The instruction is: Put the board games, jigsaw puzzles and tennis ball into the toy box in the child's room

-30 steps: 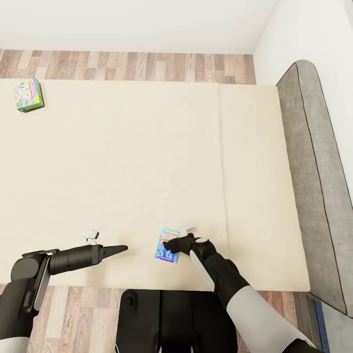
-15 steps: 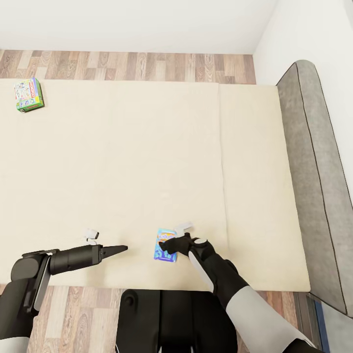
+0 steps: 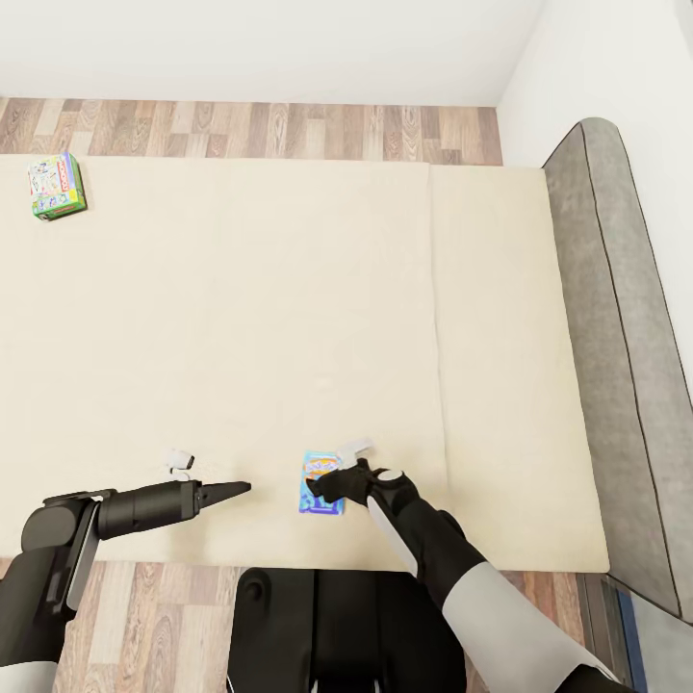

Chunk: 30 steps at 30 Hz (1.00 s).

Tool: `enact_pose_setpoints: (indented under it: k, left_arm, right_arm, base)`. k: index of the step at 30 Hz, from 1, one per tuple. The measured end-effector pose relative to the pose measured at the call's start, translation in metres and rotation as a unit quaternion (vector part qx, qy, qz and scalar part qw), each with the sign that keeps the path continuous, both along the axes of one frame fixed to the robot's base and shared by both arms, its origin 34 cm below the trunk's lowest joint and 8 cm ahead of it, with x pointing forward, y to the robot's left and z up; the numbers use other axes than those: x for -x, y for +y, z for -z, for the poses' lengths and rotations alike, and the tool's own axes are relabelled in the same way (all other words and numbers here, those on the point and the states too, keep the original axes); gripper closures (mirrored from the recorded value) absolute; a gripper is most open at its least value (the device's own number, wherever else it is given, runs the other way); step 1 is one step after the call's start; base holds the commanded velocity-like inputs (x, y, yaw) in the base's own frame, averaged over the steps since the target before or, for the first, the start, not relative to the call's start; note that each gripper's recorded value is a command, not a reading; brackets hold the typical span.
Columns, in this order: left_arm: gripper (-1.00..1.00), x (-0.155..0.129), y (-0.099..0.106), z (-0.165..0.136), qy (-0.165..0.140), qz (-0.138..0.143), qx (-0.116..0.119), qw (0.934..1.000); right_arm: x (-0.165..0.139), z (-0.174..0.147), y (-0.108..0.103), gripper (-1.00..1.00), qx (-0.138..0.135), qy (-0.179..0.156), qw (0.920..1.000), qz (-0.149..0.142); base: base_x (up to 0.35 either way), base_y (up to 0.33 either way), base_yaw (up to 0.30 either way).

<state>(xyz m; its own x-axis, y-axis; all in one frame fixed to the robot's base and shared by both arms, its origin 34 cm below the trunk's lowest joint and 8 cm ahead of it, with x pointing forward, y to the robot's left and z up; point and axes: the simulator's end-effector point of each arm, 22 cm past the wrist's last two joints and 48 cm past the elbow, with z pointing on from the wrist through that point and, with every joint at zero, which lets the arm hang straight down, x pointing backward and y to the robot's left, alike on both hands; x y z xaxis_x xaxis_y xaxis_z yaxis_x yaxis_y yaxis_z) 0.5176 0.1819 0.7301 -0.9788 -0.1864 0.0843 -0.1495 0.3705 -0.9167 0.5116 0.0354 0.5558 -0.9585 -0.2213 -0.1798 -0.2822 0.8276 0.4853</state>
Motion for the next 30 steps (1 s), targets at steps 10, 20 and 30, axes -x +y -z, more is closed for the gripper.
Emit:
enact_pose_setpoints:
  k: [10,20,30]
  left_arm:
    - [-1.00,0.000,0.000,0.000,0.000,0.000,0.001,1.0000]
    - [-1.00,0.000,0.000,0.000,0.000,-0.001,0.001,1.0000]
    - [-1.00,0.000,0.000,-0.001,0.000,0.000,0.001,1.0000]
  right_arm:
    - [-0.003,-0.006,0.009,-1.00,-0.021,-0.011,0.9997,-0.001]
    - [-0.003,-0.009,0.015,-1.00,-0.035,-0.013,0.9993,-0.004]
    - [-0.001,-0.008,0.014,-1.00,-0.033,-0.009,0.9994,-0.005]
  base:
    - [0.000,0.000,0.000]
    - [0.000,0.000,0.000]
    - [0.000,0.000,0.000]
